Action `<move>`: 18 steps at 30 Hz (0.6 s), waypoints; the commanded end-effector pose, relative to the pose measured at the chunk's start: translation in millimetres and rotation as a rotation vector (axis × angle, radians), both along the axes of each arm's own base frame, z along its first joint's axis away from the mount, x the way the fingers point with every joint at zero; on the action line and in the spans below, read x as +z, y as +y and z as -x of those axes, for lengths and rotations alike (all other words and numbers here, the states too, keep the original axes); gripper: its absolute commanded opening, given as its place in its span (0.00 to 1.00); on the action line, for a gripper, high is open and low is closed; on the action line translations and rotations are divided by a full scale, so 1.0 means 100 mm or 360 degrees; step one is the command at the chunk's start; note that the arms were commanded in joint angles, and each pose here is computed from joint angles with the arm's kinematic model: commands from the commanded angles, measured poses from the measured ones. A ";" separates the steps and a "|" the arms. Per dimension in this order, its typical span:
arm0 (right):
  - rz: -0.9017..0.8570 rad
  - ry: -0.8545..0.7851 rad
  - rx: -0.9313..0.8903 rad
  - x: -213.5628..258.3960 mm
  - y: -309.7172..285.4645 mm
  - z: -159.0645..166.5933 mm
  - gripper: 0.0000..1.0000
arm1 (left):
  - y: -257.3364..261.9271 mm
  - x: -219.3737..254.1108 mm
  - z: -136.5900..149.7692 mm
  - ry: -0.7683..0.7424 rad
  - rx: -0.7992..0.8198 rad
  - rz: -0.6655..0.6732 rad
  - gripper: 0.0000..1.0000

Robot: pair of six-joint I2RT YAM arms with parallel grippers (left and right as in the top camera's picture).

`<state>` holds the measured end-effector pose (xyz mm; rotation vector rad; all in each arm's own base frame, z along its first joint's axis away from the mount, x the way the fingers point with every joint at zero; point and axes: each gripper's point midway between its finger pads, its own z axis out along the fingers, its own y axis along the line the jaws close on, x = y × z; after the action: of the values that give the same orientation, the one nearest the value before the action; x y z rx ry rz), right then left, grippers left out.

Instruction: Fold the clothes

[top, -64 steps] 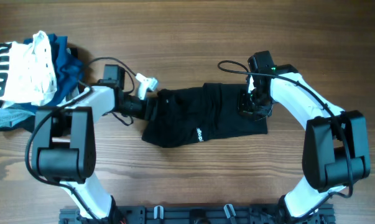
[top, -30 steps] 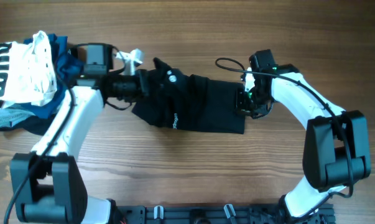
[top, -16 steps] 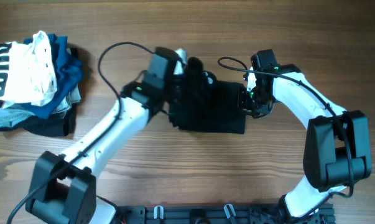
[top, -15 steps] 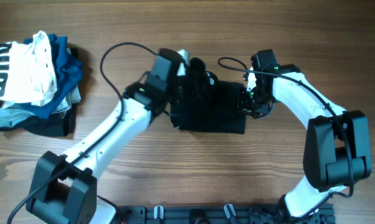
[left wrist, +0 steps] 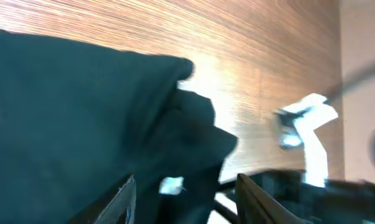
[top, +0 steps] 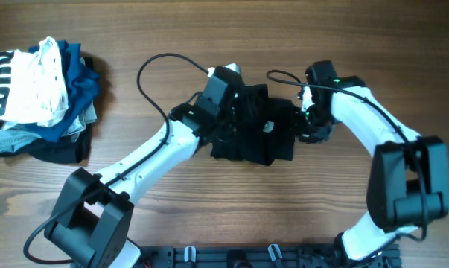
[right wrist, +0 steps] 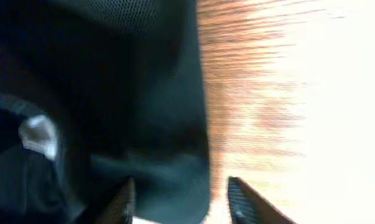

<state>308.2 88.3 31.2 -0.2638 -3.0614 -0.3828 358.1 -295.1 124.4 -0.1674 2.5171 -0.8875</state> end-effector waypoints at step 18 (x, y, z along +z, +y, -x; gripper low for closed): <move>-0.0391 -0.0172 0.0131 0.01 0.52 0.01 0.46 | 0.70 -0.21 0.02 0.0008 -0.0157 -0.0435 0.51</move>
<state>315.2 127.5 45.9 -0.0492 -3.1495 -0.7160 349.2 -229.3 89.2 0.0254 2.6862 -0.5933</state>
